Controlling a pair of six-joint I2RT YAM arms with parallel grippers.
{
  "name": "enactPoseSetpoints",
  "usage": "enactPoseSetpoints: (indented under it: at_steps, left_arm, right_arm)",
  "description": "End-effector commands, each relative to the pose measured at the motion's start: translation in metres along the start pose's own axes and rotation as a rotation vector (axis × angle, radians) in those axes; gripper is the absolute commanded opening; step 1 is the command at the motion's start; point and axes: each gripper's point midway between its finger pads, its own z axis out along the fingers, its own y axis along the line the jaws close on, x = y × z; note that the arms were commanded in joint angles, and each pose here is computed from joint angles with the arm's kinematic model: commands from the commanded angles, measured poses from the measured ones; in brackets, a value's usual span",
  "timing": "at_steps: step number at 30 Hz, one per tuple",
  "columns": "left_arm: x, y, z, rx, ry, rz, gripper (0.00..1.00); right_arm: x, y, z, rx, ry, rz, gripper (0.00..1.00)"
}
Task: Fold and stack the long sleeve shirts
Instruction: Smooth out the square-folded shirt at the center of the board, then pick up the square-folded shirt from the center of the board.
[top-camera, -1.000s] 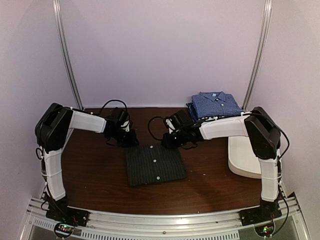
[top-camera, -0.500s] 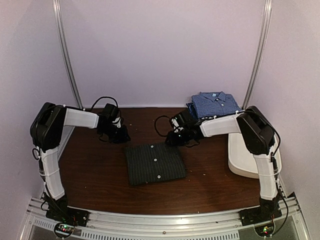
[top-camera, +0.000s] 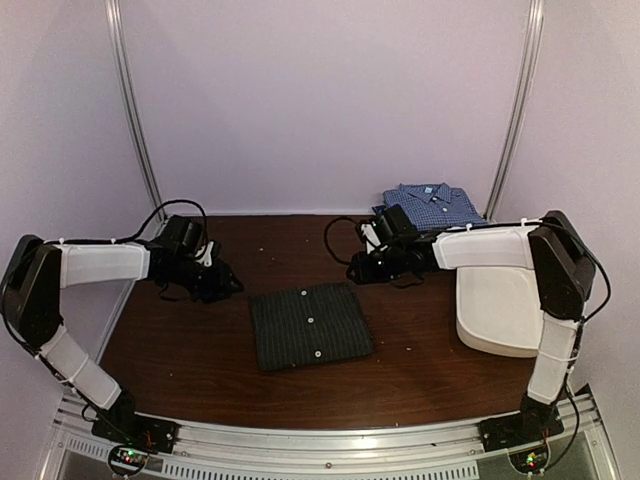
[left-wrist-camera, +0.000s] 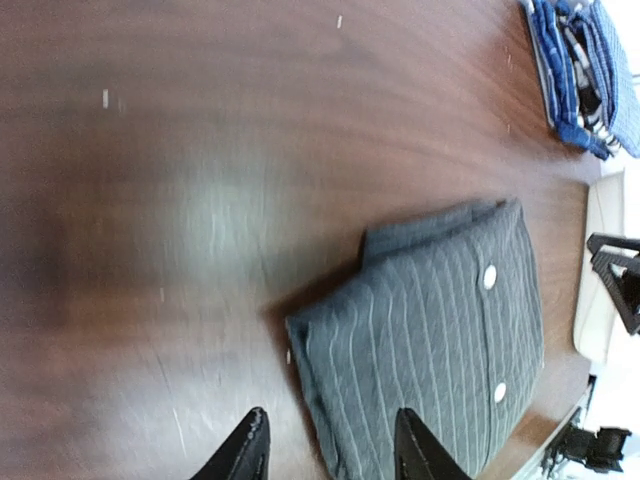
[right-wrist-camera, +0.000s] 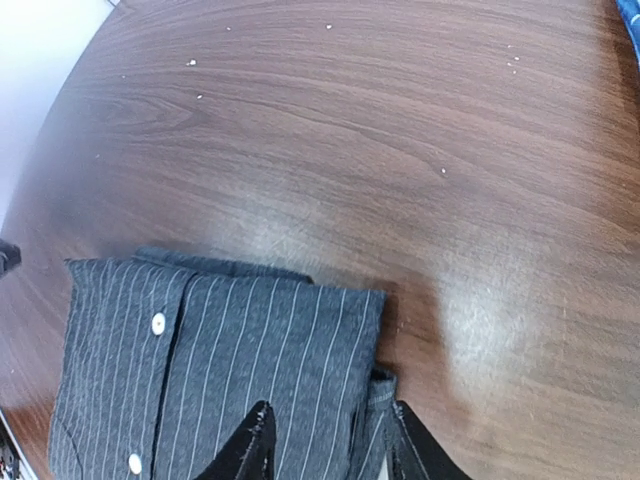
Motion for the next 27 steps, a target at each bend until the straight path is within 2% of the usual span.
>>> enactPoseSetpoints:
  at_steps: [1, 7, 13, 27]
  left_arm:
    - [0.035, -0.014, -0.005, 0.092, 0.063, -0.042, 0.45]
    - [0.081, -0.014, 0.001, 0.097, 0.148, -0.082, 0.47]
    - [0.111, -0.013, 0.011, 0.096, 0.224, -0.109, 0.47]
    - [0.132, -0.012, 0.037, 0.068, 0.292, -0.126, 0.47]
  right_arm:
    - [0.016, 0.014, -0.014, -0.038, 0.013, -0.041, 0.36]
    - [0.048, 0.032, -0.019, -0.097, 0.065, -0.08, 0.32]
    - [0.086, 0.027, -0.019, -0.103, 0.118, -0.087, 0.31]
    - [0.125, 0.007, -0.021, -0.082, 0.161, -0.053, 0.31]
